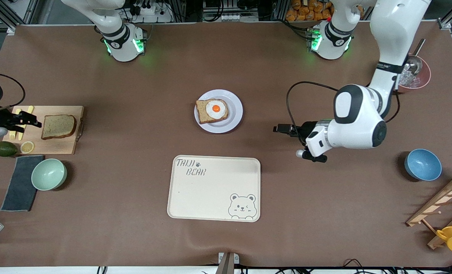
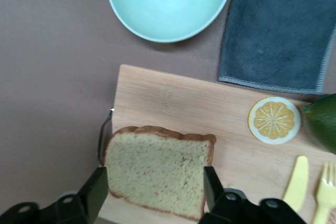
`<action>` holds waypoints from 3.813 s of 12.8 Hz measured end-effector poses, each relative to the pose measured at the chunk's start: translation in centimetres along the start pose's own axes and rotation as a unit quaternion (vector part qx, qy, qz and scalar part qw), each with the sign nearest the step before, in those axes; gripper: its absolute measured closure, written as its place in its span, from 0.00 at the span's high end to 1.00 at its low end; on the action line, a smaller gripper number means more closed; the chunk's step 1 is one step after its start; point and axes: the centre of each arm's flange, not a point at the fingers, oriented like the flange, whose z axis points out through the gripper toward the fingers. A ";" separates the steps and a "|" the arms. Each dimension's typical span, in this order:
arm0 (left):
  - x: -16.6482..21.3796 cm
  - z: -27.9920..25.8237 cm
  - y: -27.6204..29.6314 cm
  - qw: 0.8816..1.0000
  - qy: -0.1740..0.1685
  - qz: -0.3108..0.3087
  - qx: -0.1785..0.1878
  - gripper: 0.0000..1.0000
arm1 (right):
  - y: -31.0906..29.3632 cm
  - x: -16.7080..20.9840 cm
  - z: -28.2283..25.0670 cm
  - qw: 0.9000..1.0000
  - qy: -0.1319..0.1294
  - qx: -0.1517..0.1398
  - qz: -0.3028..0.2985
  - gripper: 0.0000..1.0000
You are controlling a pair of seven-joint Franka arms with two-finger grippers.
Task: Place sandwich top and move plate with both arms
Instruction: 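Grasp the plate rim with the left gripper while the right gripper grasps the bread, then lift the bread slice with the right gripper and carry it toward the plate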
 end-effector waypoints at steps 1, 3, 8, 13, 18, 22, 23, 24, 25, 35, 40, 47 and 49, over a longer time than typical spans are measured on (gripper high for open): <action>-0.2 1.9 0.5 1.000 -0.003 0.001 -0.002 1.00 | 0.7 -0.4 1.2 1.000 -0.003 0.001 0.001 0.80; -0.6 5.9 1.9 1.000 -0.003 0.007 0.004 1.00 | 1.8 -1.0 2.9 1.000 -0.009 -0.002 0.001 0.79; -1.1 12.9 1.9 1.000 0.000 0.001 -0.013 1.00 | 4.4 -3.3 6.8 0.999 -0.012 0.021 0.028 0.70; -3.8 17.7 1.0 0.999 0.018 0.021 -0.044 1.00 | 5.4 -3.9 7.9 0.999 -0.013 0.022 0.034 0.22; -6.3 20.8 0.6 0.998 0.027 0.016 -0.057 1.00 | 5.7 -4.1 8.1 0.999 -0.001 0.027 0.030 0.05; -7.6 21.9 -0.5 0.994 0.048 0.014 -0.102 1.00 | 5.7 -3.9 7.9 0.999 0.002 0.041 0.027 0.03; -7.9 22.2 -0.6 0.992 0.054 0.009 -0.113 1.00 | 5.2 -3.3 7.7 0.998 0.001 0.064 0.030 0.03; -8.2 22.6 -0.6 0.991 0.060 0.003 -0.124 1.00 | 4.6 -2.3 7.0 0.995 -0.006 0.094 0.037 0.03; -8.5 22.9 -0.6 0.989 0.065 -0.003 -0.133 1.00 | 3.9 -1.1 5.8 0.991 -0.015 0.123 0.046 0.03; -8.7 23.2 -1.1 0.983 0.095 -0.017 -0.156 1.00 | -9.4 11.1 -0.7 0.964 -0.111 0.215 0.108 0.03; -7.1 20.6 -2.6 0.979 0.121 -0.030 -0.163 1.00 | -23.9 19.2 1.4 0.957 -0.116 0.237 0.121 0.03; -6.9 17.3 -2.5 0.974 0.145 -0.027 -0.169 1.00 | -41.9 23.0 3.0 0.948 -0.148 0.251 0.126 0.03; -7.3 16.8 -2.6 0.974 0.147 -0.027 -0.167 1.00 | -44.5 22.5 4.2 0.951 -0.136 0.250 0.122 0.03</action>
